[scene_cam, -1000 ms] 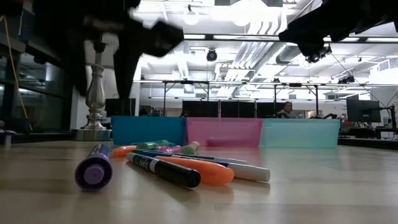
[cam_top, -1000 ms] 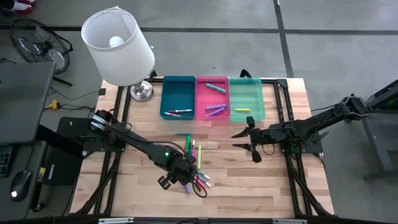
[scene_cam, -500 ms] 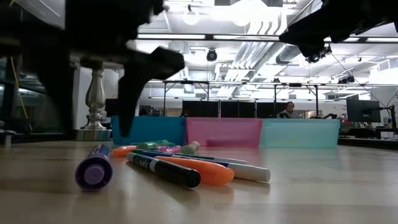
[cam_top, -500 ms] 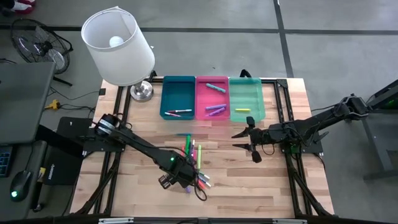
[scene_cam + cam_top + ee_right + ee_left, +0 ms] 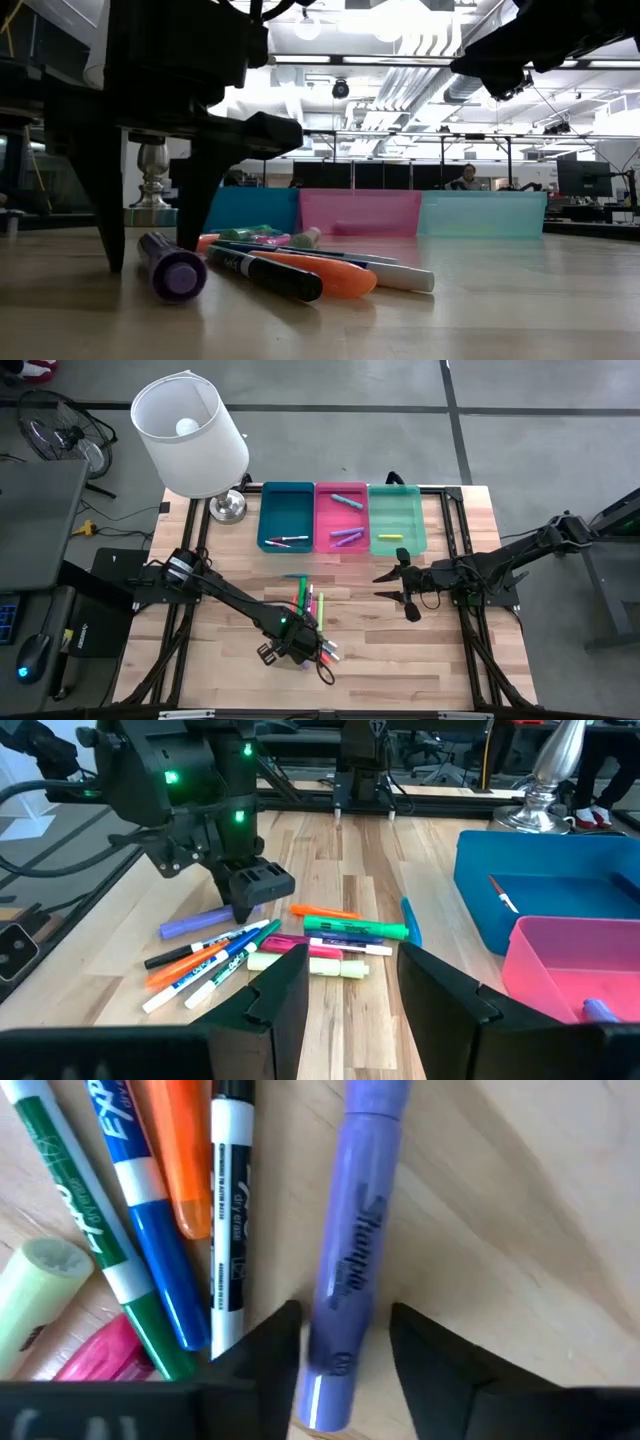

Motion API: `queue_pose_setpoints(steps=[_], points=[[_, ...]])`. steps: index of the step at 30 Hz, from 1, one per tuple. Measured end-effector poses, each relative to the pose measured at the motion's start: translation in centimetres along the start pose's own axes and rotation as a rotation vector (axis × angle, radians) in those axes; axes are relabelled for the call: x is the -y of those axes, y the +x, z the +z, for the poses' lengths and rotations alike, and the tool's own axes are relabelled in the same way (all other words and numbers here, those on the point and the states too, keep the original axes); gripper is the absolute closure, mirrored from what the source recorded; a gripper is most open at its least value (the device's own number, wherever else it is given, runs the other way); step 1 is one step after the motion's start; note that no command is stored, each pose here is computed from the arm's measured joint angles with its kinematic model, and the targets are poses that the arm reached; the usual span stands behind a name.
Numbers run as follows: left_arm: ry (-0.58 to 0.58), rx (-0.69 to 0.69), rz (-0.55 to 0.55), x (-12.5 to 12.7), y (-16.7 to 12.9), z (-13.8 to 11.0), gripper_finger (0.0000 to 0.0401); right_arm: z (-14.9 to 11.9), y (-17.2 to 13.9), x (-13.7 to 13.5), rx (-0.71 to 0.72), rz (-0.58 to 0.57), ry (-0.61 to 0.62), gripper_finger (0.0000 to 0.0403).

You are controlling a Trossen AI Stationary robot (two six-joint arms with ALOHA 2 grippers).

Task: Pick & Place Markers
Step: Put the violet highlighter into the pink bin

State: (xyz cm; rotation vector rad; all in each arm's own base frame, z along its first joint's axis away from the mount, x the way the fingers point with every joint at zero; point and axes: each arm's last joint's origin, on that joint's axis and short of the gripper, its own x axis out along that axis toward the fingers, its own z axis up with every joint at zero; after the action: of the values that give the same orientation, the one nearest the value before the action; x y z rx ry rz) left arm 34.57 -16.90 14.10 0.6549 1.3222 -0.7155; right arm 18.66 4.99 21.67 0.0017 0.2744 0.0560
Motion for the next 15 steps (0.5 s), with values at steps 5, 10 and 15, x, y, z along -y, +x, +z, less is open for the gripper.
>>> queue_pose_setpoints(steps=[5, 10, 15], points=[[-0.006, -0.019, -0.011, 0.08, 0.18, -0.17, 0.0325, -0.06, 0.0, 0.0, -0.006, 0.0, -0.001, 0.0261], [-0.048, -0.022, -0.011, 0.09, 0.24, -0.2, 0.0344, -0.06, 0.0, 0.02, -0.006, -0.006, -0.001, 0.0261], [-0.068, -0.02, -0.016, 0.11, 0.27, -0.21, 0.0344, -0.06, 0.0, 0.02, -0.006, -0.005, 0.014, 0.0261]])
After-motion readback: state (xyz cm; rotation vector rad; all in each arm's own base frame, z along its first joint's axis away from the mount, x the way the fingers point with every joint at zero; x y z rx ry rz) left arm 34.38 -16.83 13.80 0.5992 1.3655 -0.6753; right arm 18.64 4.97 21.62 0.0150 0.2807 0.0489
